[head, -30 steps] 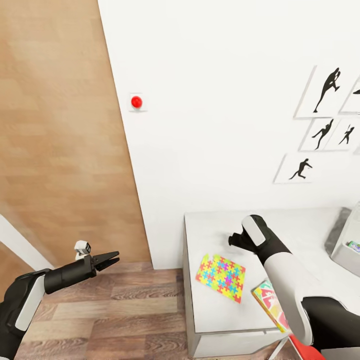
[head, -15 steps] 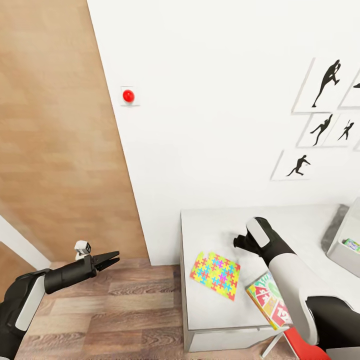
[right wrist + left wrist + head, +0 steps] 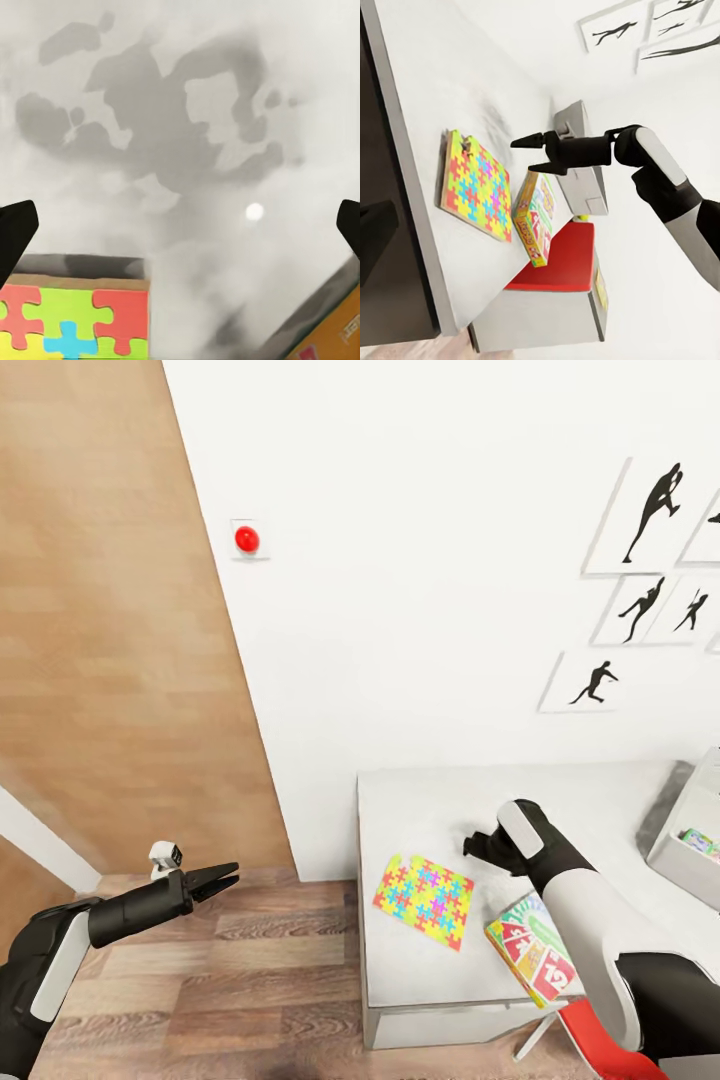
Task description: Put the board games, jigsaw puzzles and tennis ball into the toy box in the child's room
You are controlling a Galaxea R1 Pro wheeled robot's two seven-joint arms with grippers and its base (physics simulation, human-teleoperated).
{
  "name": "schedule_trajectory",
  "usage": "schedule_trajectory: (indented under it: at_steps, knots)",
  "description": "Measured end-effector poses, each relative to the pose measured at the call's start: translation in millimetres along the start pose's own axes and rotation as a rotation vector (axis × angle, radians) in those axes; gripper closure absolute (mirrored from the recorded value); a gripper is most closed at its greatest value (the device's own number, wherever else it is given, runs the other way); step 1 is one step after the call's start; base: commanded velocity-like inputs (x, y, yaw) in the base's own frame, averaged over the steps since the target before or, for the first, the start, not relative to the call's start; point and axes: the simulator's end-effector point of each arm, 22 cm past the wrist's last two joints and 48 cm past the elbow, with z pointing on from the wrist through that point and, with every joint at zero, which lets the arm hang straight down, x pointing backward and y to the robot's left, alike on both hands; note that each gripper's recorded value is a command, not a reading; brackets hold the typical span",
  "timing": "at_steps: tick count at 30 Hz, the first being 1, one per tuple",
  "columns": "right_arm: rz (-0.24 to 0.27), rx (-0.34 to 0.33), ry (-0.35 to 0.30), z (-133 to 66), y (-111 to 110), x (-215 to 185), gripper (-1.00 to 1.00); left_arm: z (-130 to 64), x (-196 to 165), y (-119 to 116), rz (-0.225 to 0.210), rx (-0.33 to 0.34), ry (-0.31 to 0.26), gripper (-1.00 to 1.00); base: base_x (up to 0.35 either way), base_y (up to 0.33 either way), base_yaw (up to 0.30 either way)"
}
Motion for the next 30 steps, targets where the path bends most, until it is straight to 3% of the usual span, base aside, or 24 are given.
schedule_trajectory:
  at_steps: [13,30]
  knots:
    - [-0.001,-0.018,0.003,2.1,3.8,1.3,-1.0,0.1,0.6,1.6,-0.003,-0.002,0.001,-1.0,-0.016,-0.002,0.0]
    - [0.0,-0.018,0.004,2.4,3.3,1.4,-1.0,0.1,0.6,1.6,-0.003,-0.002,0.002,-1.0,-0.064,0.089,0.0]
